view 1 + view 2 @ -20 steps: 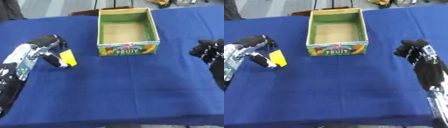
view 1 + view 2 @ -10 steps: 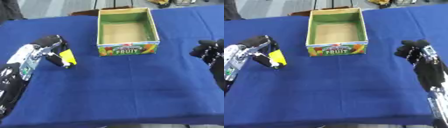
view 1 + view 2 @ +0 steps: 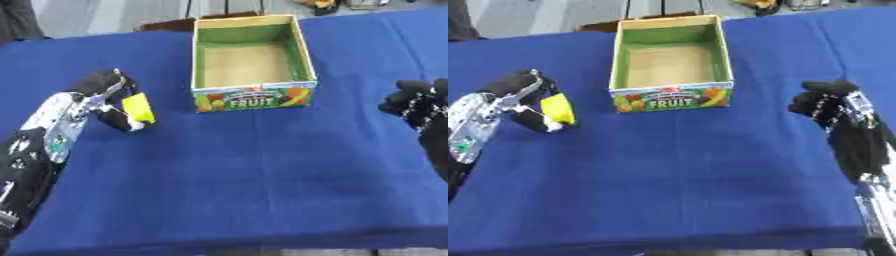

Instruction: Pick up objects on the table and place them in the box.

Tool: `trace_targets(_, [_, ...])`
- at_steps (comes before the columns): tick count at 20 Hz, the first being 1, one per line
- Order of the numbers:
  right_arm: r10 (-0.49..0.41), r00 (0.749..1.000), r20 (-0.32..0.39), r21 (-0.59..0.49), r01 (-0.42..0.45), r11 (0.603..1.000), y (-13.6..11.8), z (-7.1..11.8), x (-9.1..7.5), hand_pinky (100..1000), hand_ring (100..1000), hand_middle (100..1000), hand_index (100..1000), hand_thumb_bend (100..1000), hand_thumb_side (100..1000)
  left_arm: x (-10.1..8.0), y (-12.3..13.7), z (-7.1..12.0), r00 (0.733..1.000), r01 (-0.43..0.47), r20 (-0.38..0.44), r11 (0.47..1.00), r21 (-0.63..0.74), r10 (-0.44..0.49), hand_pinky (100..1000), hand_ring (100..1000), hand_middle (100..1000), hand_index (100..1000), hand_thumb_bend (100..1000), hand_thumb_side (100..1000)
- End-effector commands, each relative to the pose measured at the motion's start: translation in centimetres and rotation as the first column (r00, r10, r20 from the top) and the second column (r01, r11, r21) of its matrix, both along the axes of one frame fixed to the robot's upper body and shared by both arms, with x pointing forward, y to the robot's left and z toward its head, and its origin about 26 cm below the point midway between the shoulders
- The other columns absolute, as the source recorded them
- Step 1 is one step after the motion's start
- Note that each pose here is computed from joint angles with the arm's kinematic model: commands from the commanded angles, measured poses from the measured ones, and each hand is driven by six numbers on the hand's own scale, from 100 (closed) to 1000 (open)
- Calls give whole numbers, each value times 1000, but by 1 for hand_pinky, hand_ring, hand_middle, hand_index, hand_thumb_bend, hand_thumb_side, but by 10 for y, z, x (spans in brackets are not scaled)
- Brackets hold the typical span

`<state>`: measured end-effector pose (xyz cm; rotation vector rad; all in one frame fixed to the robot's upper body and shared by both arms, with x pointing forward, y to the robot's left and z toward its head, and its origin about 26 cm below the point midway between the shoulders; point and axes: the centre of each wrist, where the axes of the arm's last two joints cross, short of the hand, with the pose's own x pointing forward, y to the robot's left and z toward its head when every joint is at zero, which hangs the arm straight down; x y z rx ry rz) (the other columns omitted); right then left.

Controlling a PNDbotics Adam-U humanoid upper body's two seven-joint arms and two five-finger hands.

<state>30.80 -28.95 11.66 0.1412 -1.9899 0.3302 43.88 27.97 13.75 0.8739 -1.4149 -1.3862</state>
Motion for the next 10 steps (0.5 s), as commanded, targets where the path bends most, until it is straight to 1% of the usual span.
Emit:
trace_targets(1, [8, 999, 34, -13, -7, 1000, -1, 11, 0, 818, 678, 623, 794, 100, 963, 2, -4, 39, 993, 30, 113, 998, -51, -24, 100, 133, 156, 344, 533, 325])
trace_targets(3, [11, 999, 35, -13, -10, 1000, -1, 11, 0, 818, 678, 623, 794, 100, 963, 3, -11, 59, 985, 61, 164, 994, -87, -46, 100, 132, 154, 343, 523, 326])
trace_targets(7, [20, 999, 40, -16, -19, 1000, 1, 13, 1, 818, 678, 623, 794, 100, 963, 2, -28, 104, 961, 129, 261, 981, -144, -88, 100, 133, 156, 343, 515, 309])
trace_targets(10, [34, 999, 40, -20, -33, 999, 3, 14, 1, 818, 679, 623, 794, 100, 966, 6, -41, 123, 952, 156, 287, 975, -159, -106, 100, 138, 160, 347, 512, 305])
